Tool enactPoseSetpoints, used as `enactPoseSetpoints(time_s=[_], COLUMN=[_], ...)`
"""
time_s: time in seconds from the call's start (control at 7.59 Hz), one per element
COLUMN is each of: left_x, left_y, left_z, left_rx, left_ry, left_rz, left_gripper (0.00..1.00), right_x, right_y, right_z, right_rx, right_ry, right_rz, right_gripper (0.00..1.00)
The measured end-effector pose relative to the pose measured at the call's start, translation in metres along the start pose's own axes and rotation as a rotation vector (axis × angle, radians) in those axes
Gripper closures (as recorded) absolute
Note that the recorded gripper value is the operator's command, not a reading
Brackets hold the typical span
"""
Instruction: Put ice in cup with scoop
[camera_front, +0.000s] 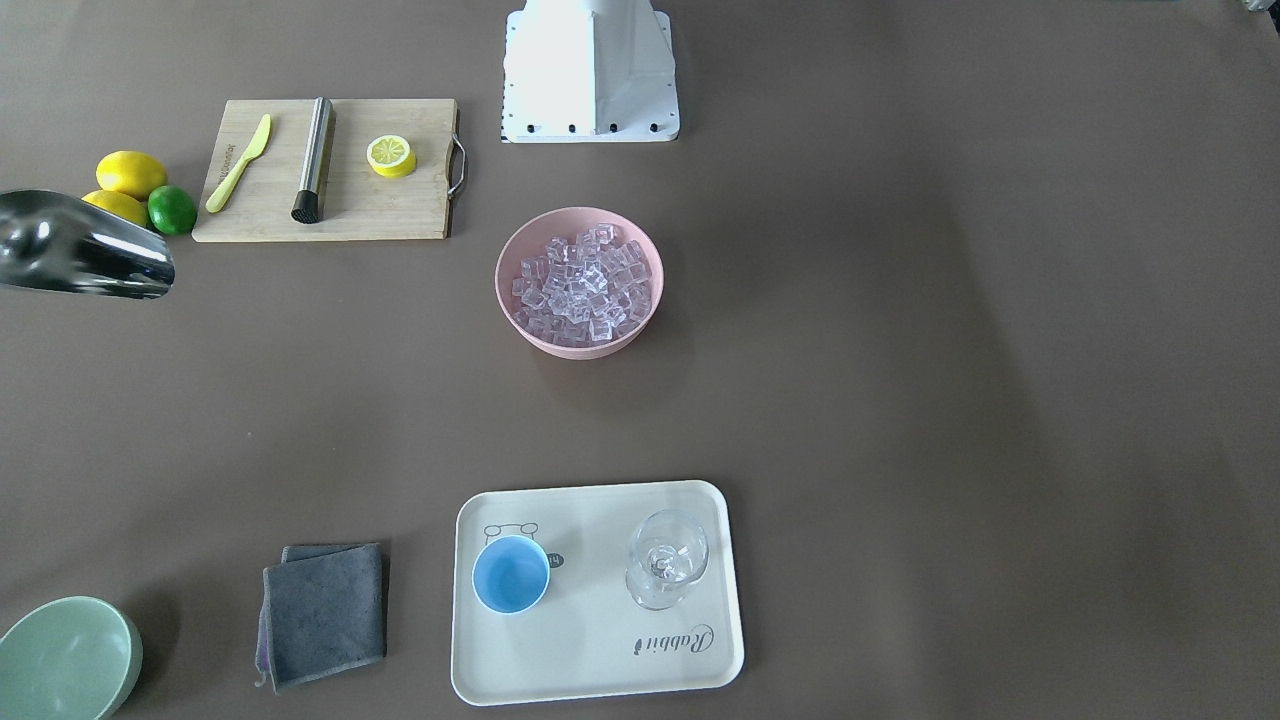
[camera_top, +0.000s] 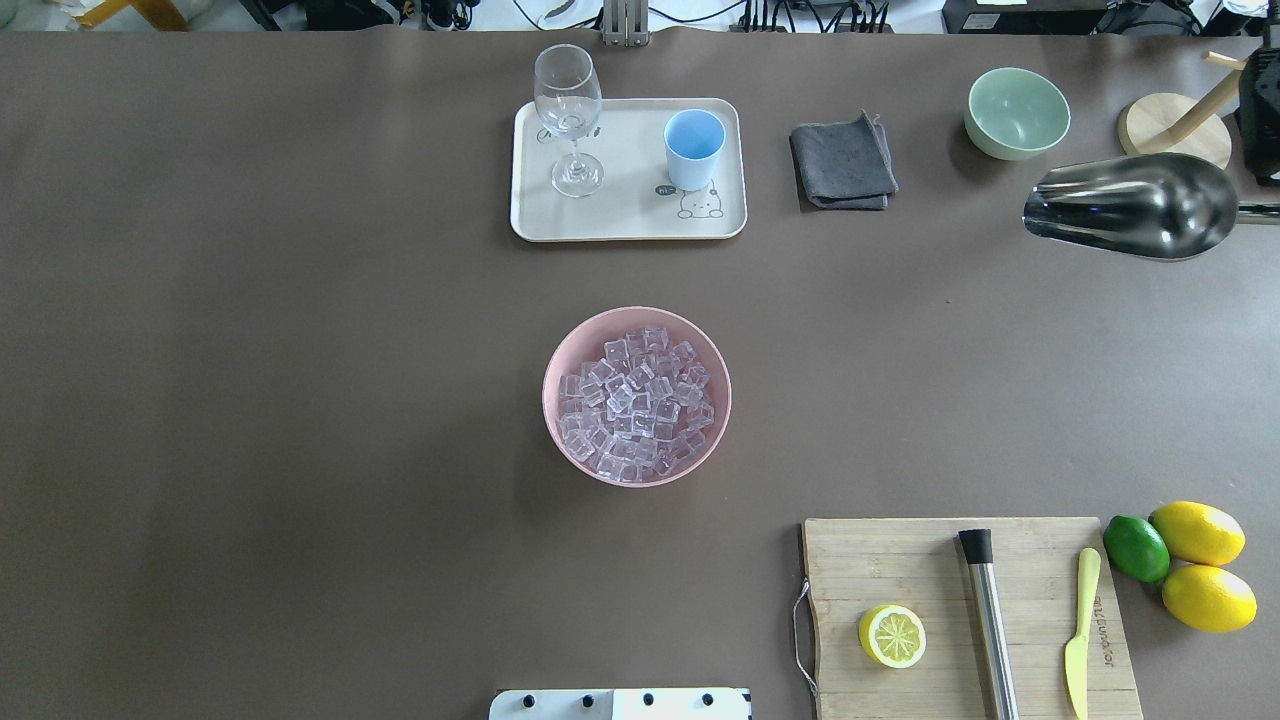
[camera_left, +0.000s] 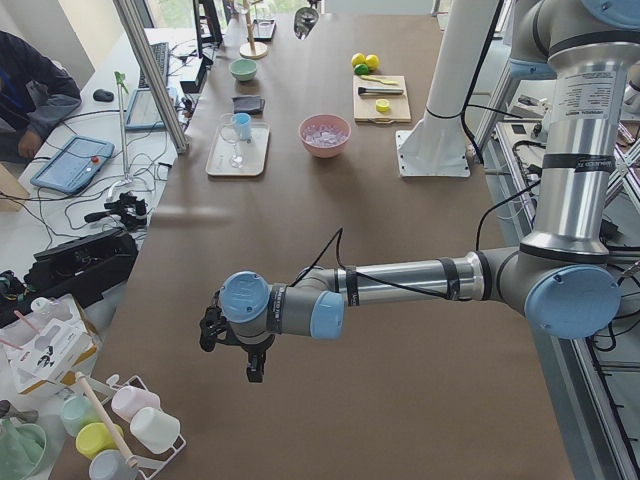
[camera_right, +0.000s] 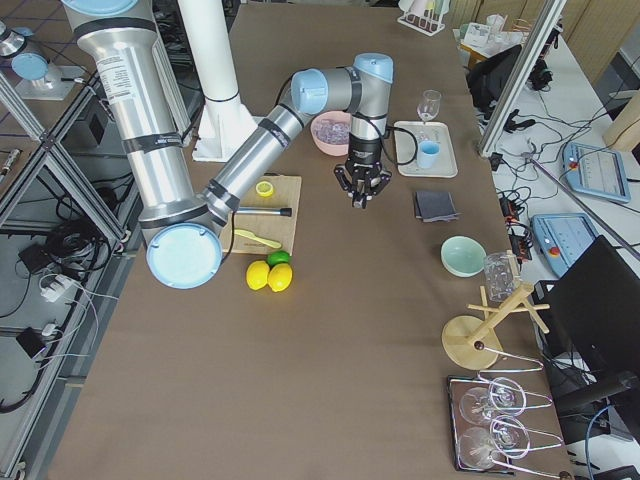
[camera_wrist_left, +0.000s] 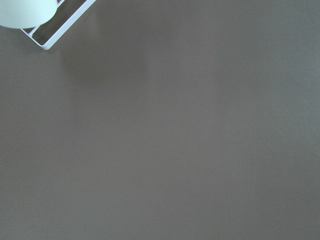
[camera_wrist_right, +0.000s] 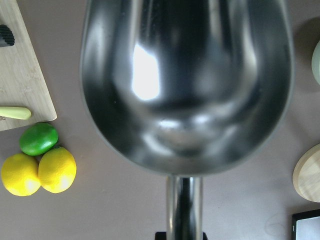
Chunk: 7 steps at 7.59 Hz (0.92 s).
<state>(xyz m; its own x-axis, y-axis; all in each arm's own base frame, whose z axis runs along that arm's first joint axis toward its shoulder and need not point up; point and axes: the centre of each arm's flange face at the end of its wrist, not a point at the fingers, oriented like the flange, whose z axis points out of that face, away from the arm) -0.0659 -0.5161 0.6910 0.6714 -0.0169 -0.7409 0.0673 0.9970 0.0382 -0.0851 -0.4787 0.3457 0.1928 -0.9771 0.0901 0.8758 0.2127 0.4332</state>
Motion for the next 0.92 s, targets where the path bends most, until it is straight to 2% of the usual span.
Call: enactPoseSetpoints(time_s=[0.26,0.4,0.53,0.79,0.92], left_x=[-0.007,-0.011,-0.013,-0.014,-0.015], left_y=[0.010,0.016,0.020,0.022,0.022], left_z=[0.004,0.007,0.009,0.009,0.010], left_rx=[-0.009,-0.015,-0.019,-0.020,-0.020], left_ry=[0.010,0.012,0.013,0.012,0.011], left_rz=[-0.001,0.029,0.051,0.066,0.067], left_gripper=[0.02,0.02,0.02,0.02,0.02], right_x=[-0.001,-0.008,-0.025,-0.048,-0.054], right_y=[-0.034,-0.050,-0.067,-0.089,-0.096], right_z=[-0.026,-0.030,-0.029,-0.026,-0.024], right_rx=[-0.055,-0.089,-0.110,-0.118,-0.114], right_ry=[0.011,0.038,0.045,0.034,0.029], right_rz=[-0.084,-0.157,-0.224,-0.288,-0.285], right_gripper=[1.00,1.00,1.00,1.00,1.00])
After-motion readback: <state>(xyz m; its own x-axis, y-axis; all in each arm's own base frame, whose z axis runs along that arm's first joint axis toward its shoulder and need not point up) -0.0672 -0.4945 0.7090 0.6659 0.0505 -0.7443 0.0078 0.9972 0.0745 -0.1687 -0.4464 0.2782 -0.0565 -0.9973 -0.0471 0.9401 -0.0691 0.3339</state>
